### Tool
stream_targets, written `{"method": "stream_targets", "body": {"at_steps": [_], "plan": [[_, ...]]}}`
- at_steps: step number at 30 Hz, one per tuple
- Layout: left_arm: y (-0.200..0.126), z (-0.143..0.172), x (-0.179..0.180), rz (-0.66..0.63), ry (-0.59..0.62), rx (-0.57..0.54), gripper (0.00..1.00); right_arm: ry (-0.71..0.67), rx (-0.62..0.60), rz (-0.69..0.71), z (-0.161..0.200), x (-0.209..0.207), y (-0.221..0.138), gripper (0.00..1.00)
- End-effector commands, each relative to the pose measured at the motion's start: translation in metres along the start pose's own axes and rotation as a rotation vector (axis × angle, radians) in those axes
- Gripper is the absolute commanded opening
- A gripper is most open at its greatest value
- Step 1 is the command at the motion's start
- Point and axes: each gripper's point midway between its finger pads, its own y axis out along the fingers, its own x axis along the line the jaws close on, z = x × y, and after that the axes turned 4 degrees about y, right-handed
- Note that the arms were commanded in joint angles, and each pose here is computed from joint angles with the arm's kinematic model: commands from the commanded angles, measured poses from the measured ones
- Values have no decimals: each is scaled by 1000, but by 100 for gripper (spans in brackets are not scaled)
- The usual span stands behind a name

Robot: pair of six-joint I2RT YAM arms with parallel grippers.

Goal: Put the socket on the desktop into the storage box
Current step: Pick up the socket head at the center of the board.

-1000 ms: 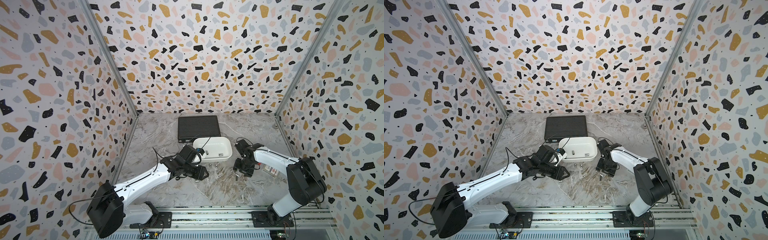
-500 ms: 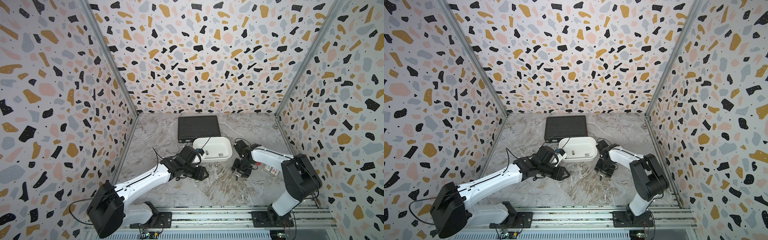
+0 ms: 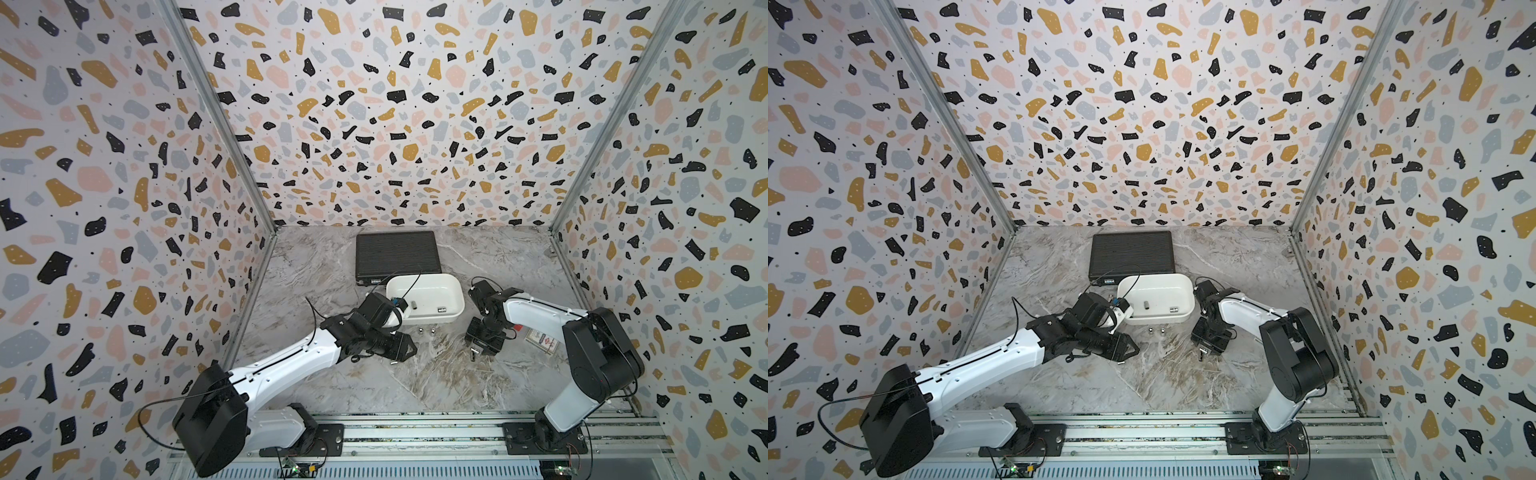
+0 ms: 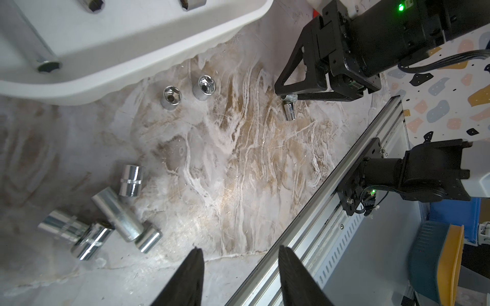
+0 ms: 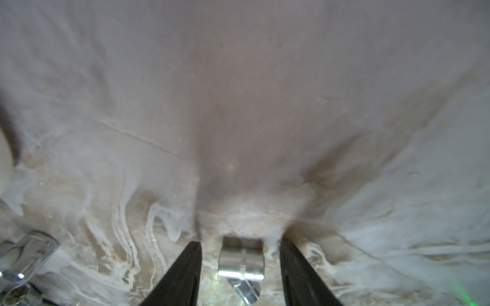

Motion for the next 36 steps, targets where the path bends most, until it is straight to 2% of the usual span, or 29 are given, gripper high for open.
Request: {"method": "stream_targets", "body": {"at_steps": [1,19,28,36], "plan": [[-2,-3,-2,6,11,-33,50,25,44,21,10,-10,9,52],[-1,-2,1,-4,6,-39,49,24,55,10,14,-10,11,41],[-1,-2,1,-5,4,-40,49,25,53,2,13,-7,13,29],[-1,-2,2,-7,3,-40,49,20,40,-6,11,-6,11,28]]}}
